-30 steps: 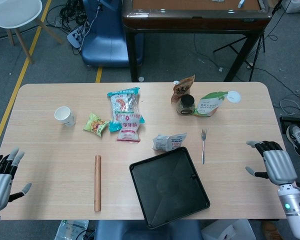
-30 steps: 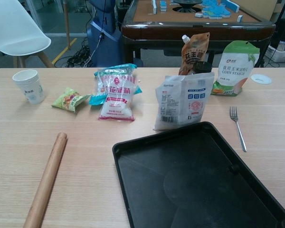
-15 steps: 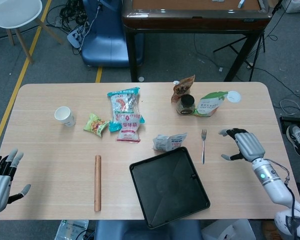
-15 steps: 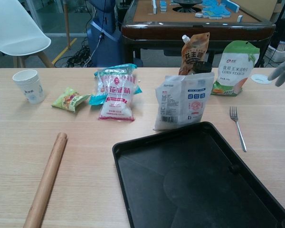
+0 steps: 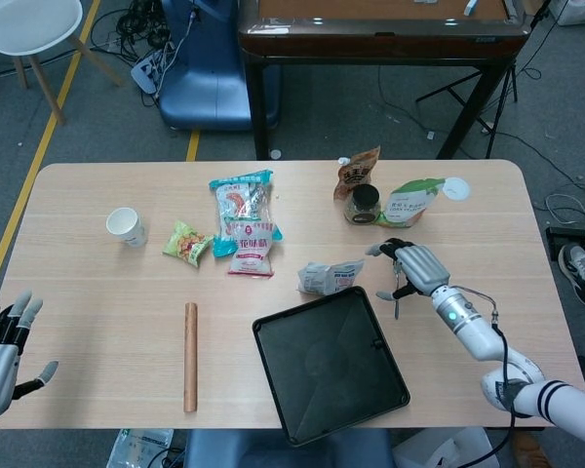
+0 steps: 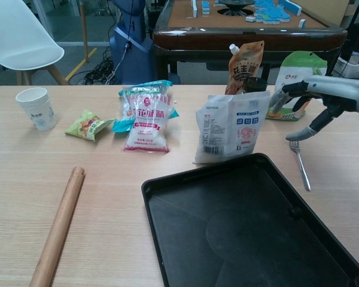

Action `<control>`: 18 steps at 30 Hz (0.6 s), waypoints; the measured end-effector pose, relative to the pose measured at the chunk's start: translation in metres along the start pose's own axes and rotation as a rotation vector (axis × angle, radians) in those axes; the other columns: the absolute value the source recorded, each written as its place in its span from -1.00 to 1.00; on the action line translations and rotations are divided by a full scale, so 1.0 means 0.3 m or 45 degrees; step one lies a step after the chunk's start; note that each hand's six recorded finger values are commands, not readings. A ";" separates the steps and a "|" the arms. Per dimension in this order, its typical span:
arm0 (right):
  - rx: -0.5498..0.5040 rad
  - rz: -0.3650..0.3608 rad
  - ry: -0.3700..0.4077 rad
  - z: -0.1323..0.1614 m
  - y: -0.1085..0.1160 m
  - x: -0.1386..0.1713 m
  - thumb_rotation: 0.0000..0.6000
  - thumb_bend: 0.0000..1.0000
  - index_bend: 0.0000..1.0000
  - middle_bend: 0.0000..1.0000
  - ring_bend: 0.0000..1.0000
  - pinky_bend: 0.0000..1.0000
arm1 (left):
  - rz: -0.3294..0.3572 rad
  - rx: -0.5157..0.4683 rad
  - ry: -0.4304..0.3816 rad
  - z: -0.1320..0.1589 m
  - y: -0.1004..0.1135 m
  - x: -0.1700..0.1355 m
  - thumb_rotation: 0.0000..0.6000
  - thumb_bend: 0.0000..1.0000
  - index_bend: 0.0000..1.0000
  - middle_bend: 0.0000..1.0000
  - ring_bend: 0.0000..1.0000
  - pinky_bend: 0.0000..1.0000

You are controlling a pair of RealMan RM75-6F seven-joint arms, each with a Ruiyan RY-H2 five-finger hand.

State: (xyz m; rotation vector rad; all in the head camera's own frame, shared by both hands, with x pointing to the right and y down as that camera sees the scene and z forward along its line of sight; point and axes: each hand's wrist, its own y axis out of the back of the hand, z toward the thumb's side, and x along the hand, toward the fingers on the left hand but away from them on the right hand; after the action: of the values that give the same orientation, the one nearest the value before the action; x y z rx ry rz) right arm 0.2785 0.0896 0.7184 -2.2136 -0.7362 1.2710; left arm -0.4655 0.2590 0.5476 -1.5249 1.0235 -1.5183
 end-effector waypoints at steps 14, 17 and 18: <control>-0.076 -0.008 0.110 0.055 -0.100 -0.111 1.00 -0.99 -0.50 -0.43 -0.69 -0.56 | -0.004 0.005 0.009 -0.004 0.005 -0.001 1.00 -0.60 -0.86 -0.94 -0.83 -0.94; -0.109 -0.016 0.125 0.058 -0.117 -0.123 1.00 -0.99 -0.50 -0.43 -0.69 -0.56 | -0.005 0.008 0.009 -0.003 0.007 -0.001 1.00 -0.60 -0.86 -0.94 -0.83 -0.94; -0.118 -0.018 0.129 0.058 -0.122 -0.127 1.00 -0.99 -0.50 -0.43 -0.69 -0.56 | -0.006 0.009 0.008 -0.002 0.008 -0.001 1.00 -0.60 -0.86 -0.94 -0.83 -0.94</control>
State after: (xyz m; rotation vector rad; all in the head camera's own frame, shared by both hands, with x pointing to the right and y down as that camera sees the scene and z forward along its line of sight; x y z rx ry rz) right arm 0.2392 0.0940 0.7575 -2.3235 -0.7847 1.1294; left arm -0.4660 0.2582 0.5455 -1.5197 1.0181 -1.5288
